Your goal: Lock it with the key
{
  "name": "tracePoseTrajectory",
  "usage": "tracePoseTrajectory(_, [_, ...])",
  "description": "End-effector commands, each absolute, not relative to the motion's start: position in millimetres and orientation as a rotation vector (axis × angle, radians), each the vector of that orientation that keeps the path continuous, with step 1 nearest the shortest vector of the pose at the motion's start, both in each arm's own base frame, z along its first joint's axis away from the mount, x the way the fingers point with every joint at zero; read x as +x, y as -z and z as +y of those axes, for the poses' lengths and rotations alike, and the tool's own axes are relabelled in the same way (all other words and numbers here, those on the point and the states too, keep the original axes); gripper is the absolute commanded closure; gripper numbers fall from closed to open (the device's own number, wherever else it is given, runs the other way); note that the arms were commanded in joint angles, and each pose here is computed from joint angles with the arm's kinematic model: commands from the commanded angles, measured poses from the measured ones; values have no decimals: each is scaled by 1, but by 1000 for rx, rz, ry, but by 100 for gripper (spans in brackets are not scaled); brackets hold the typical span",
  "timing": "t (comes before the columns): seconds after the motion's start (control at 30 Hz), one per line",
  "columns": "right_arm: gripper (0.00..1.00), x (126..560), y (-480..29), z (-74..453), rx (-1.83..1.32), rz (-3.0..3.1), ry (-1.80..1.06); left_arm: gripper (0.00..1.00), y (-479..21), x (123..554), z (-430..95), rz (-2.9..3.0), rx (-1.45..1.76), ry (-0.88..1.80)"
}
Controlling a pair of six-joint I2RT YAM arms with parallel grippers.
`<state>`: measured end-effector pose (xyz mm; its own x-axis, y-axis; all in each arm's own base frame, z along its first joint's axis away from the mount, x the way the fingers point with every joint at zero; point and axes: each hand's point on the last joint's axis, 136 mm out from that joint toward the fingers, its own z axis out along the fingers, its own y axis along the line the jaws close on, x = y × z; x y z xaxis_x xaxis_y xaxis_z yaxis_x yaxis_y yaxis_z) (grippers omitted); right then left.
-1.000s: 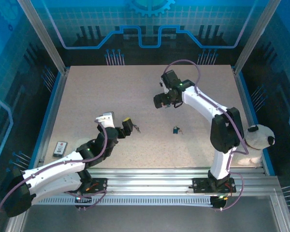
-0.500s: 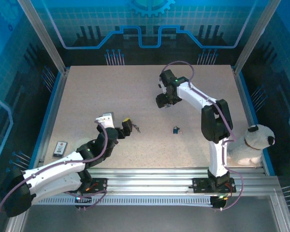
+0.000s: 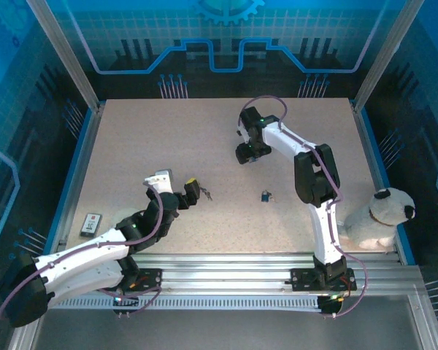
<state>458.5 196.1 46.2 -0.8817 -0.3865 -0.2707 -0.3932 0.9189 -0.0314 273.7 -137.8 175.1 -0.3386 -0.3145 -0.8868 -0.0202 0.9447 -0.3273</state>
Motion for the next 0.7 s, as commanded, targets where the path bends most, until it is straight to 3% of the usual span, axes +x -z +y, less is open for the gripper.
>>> tracePoseTrajectory(0.0, [31,463,-45,195,-612,2809,-63,1,-177,275,-135,1875,-255,287])
tracePoseTrajectory(0.67, [40,478,-26,198,-644,2831,-112,1,-176,276,-134,1877,-253,279])
